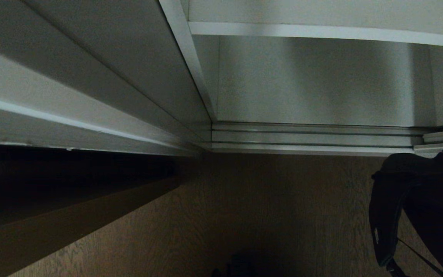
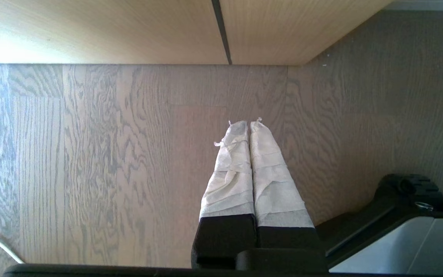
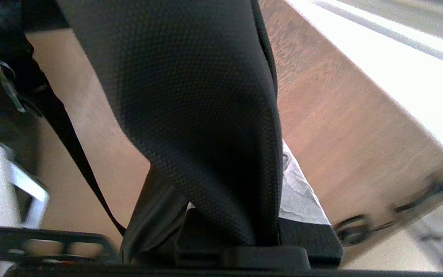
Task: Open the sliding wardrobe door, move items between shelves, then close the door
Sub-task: Place the bag on the higher shelf
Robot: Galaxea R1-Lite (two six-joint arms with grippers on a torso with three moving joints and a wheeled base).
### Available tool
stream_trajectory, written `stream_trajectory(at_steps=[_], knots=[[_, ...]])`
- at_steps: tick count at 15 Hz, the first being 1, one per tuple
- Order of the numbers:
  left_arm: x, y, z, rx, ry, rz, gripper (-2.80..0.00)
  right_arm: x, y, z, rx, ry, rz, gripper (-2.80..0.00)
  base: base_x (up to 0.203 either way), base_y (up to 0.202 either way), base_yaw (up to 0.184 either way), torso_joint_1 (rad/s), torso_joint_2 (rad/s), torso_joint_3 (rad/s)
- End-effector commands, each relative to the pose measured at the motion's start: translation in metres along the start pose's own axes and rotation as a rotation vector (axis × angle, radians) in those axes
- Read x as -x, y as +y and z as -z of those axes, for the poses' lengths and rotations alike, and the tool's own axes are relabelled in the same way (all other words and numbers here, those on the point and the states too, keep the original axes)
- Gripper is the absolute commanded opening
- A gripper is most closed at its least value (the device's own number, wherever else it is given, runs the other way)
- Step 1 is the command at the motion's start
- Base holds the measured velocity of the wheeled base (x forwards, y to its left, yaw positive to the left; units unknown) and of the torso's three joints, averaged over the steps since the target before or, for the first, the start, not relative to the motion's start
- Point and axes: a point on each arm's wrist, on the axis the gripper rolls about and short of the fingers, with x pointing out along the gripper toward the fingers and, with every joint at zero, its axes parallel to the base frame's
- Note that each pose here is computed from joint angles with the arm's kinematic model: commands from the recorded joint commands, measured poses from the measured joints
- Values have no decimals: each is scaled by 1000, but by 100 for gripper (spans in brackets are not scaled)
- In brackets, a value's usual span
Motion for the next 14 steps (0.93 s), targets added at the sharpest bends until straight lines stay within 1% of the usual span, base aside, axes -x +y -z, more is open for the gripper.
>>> stream_trajectory(at_steps=[1,2,3,4,5,8,10,12,14], knots=[[0,0,0,0,0,0,-280,18,1,1,-79,-56,48,-280,0,0,0,0,0,0],[0,0,0,0,0,0,-280,22,0,1,-130,-45,100,-280,0,0,0,0,0,0],[0,0,0,0,-1,0,-280,28,-2,1,-199,-47,145,-280,0,0,0,0,0,0],[0,0,0,0,0,-1,-280,33,-2,2,-262,-44,168,-280,0,0,0,0,0,0],[0,0,0,0,-1,0,-280,41,-1,5,-303,-43,175,-280,0,0,0,0,0,0],[0,0,0,0,0,-1,-280,58,2,18,-390,-27,220,-280,0,0,0,0,0,0],[0,0,0,0,0,-1,-280,68,3,24,-407,-38,259,-280,0,0,0,0,0,0],[0,0,0,0,0,-1,-280,81,1,25,-413,-84,304,-280,0,0,0,0,0,0],[0,0,0,0,0,-1,-280,95,-6,19,-420,-138,345,-280,0,0,0,0,0,0]])
